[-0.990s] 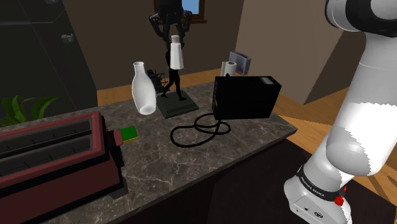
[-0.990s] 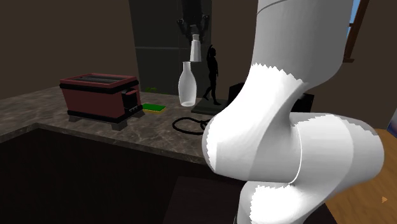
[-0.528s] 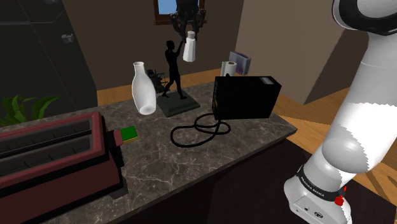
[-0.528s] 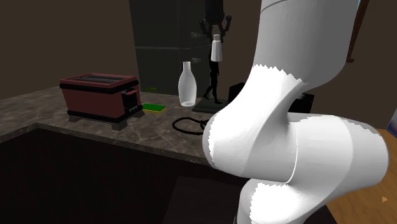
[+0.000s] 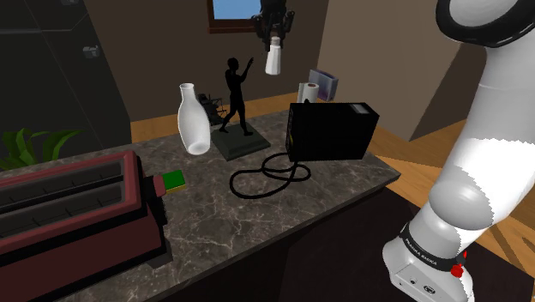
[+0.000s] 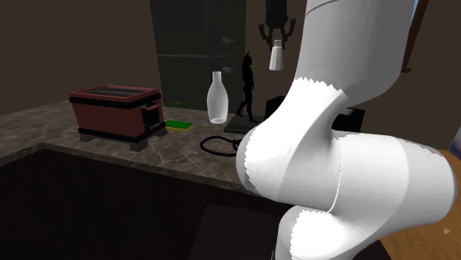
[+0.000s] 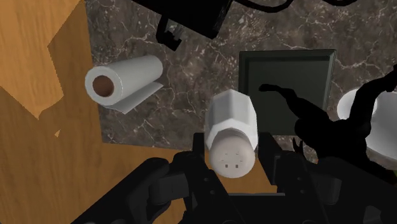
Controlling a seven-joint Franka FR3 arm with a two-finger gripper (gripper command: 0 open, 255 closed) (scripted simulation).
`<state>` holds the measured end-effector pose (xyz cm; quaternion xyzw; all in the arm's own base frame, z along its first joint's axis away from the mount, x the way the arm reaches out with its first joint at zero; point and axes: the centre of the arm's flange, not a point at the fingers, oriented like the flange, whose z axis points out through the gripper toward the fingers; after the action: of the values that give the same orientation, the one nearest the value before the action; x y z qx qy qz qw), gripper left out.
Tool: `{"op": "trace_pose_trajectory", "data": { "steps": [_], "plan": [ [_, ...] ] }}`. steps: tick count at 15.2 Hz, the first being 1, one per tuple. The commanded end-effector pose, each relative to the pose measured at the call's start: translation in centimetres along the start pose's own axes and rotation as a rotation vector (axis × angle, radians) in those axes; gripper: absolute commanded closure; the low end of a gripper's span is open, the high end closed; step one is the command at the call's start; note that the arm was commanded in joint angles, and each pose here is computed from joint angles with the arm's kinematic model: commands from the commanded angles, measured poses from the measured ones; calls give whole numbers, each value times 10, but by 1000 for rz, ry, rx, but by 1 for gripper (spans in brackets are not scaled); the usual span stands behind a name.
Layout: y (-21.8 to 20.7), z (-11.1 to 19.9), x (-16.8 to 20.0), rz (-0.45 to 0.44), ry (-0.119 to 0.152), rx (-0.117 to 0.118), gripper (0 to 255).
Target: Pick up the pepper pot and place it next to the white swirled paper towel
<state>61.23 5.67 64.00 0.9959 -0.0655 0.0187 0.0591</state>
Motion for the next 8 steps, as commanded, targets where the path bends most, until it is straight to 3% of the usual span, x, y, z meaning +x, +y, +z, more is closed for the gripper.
{"op": "trace_pose_trajectory", "data": {
  "steps": [1,8],
  "plan": [
    [19,4,13,-2,1,0,255],
    [15,40,11,-2,1,0,255]
  ]
}}
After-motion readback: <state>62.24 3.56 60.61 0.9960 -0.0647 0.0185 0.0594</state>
